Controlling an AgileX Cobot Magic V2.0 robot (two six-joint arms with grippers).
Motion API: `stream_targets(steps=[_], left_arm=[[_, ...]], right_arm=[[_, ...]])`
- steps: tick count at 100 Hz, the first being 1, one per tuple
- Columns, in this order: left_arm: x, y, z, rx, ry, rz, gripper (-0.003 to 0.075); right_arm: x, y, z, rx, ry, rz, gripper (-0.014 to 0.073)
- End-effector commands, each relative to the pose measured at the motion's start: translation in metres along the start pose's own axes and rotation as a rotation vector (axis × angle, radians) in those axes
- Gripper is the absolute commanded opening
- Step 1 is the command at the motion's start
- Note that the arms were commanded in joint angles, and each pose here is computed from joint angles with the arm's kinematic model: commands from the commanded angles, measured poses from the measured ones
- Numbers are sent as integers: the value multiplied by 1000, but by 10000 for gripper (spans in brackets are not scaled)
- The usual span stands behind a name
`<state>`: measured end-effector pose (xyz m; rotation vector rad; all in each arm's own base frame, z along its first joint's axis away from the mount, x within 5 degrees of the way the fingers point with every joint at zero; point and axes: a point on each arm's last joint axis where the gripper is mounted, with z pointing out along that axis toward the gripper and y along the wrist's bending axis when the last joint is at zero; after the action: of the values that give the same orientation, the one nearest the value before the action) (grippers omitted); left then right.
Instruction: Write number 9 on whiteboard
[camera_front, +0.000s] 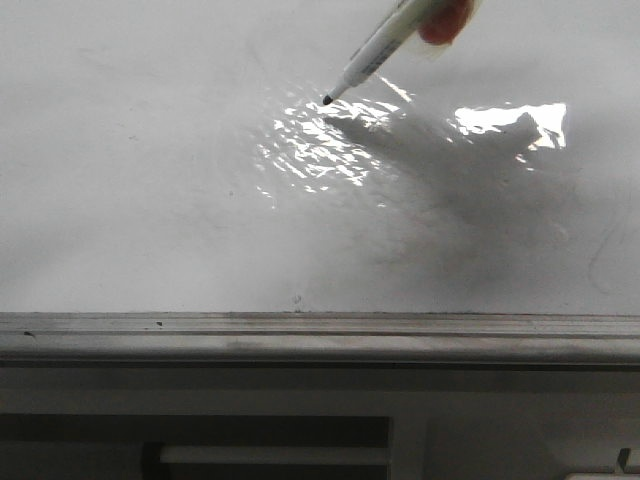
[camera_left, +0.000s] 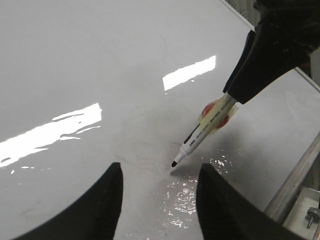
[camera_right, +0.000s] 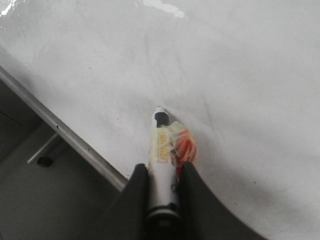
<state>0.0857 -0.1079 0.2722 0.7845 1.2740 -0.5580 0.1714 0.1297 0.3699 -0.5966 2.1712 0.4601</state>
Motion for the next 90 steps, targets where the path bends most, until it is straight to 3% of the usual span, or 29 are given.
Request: stream_targets(steps=[1, 24, 44, 57, 90], left_arm=[[-14, 4, 2, -28, -91, -11, 321], [-14, 4, 2, -28, -91, -13, 321], [-14, 4, 2, -29, -91, -16, 321], [-14, 4, 2, -30, -90, -18, 321], [-14, 5, 2, -37, -89, -37, 321]], right_arm=[[-17, -2, -6, 14, -91, 0, -57], [-19, 2, 25, 5, -43, -16, -58], [-4, 3, 28, 38, 128, -46, -58], [-9, -3, 12, 110, 74, -61, -58], [-31, -9, -2, 136, -23, -52, -58]])
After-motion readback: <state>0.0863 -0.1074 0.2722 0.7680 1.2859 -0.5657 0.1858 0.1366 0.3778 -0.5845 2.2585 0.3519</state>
